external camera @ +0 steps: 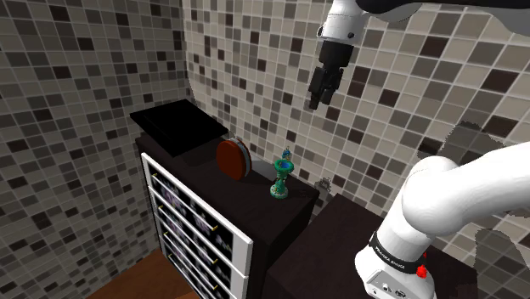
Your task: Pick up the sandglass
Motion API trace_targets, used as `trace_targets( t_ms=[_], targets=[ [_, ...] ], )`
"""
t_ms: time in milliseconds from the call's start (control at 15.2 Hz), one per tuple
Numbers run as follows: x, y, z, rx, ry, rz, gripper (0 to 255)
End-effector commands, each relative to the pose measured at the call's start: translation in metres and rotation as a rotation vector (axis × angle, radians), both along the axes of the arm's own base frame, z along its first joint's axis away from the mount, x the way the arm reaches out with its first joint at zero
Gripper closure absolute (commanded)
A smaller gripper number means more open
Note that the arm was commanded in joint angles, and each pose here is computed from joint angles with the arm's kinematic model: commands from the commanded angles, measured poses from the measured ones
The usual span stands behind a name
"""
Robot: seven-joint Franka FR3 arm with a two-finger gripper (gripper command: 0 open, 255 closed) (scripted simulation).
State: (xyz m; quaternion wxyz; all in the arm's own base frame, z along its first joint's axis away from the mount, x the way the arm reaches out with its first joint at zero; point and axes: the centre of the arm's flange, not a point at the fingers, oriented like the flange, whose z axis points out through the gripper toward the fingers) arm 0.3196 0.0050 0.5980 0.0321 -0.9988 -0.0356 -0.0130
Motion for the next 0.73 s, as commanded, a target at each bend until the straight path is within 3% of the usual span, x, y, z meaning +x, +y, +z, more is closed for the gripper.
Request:
trace_targets(
  t_ms=[0, 660],
  targets=[
    [0.0, 0.0, 0.0, 0.0, 0.0, 0.0, 0],
    [0.1, -0.04, -0.09, -0.066, 0.116, -0.113, 0]
  ],
)
